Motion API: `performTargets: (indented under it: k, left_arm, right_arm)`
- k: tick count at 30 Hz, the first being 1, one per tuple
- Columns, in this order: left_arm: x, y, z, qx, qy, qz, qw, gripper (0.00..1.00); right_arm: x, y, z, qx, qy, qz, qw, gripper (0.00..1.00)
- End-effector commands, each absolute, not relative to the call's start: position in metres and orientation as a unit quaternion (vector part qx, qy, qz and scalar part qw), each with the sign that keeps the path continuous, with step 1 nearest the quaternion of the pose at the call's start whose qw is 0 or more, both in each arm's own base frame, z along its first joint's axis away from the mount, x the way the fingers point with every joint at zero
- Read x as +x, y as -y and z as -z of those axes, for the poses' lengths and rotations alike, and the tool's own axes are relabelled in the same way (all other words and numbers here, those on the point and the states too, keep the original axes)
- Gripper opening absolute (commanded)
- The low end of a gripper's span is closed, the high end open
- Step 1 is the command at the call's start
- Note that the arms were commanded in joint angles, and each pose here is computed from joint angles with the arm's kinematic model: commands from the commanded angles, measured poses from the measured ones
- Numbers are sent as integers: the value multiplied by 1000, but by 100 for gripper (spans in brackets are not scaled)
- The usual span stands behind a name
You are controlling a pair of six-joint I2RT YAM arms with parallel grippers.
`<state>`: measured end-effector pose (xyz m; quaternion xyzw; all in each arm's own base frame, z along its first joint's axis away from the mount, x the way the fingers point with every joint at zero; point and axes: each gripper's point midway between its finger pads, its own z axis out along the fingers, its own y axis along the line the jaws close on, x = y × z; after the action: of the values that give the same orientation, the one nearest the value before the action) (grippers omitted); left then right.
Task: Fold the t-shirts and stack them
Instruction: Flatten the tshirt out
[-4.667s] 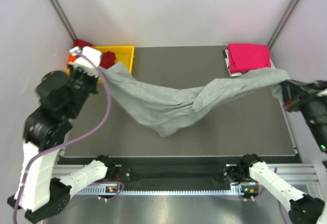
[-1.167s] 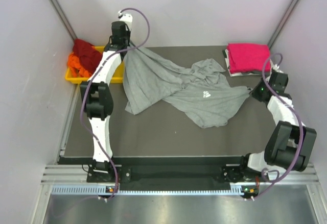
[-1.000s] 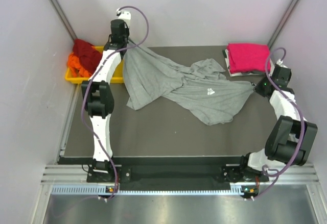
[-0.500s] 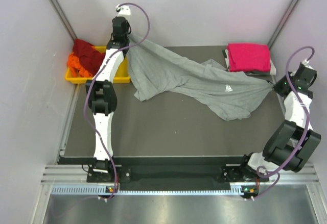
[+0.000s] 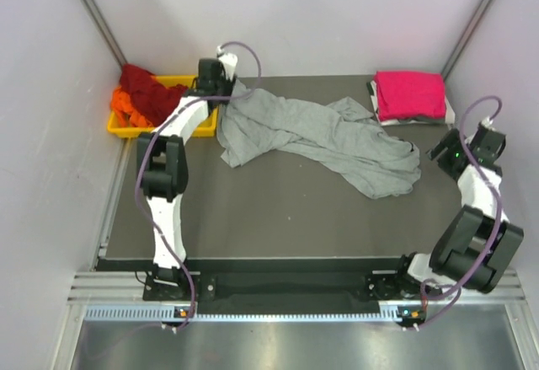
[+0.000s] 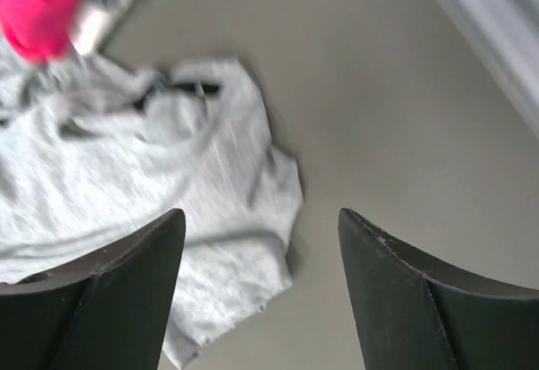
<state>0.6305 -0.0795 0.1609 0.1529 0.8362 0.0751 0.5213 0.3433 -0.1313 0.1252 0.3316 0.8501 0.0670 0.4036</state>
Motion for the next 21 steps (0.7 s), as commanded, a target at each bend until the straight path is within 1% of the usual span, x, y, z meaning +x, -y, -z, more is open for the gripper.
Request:
performTargets:
  k: [1,2,3,4,5,6,7,9,10,11,14,15,17,18,21]
  left_arm:
    - [546,123,-202,230,-834,36,501,48]
    - [530,126,-192,253,-838,36,481,41]
    - [510,127,-193,270,-840,39,469,38]
    - [485,128,-161,291,-855,42,428,37]
    - [468,133,-148,318,-856,41,406,37]
    - [454,134,-145,332,-854,36,399,38]
    - [431,131,-116,345,-864,30,366,40]
    - [418,138,-107,377,-849,4,369,43]
    - [404,139,-88,390,-850,-2,353,46]
    - [404,136,-84,389,-850,-15,355,47]
    - [417,129,-79,365,-854,-49,368,49]
    - [421,127,-71,360,-860,-55,358,49]
    - [431,131,-72,353,-862,-55,361,49]
    - [431,134,-61,355,-866,-47,348,49]
    - [432,139,-46,351,-873,-35,338,48]
  right_arm:
    - [325,110,-123,323,-846,-63,420,73]
    - [320,104,-116,318,-852,-63,410,73]
    - [316,98,-109,315,-858,-63,401,72]
    - [310,88,-95,308,-868,-67,383,72]
    - [308,85,-89,308,-871,-67,376,71]
    - [306,83,-83,309,-874,-68,369,71]
    - [302,81,-73,311,-878,-67,359,70]
    - [299,80,-65,313,-881,-66,350,68]
    - [299,78,-58,310,-884,-67,345,68]
    - [299,78,-55,311,-884,-68,343,66]
    - [300,74,-44,309,-889,-78,329,57]
    - [302,73,-42,308,-889,-82,329,47]
    - [304,70,-42,305,-888,-91,331,34]
    - [305,69,-42,305,-888,-94,331,23]
    - [304,66,-50,299,-886,-102,341,7]
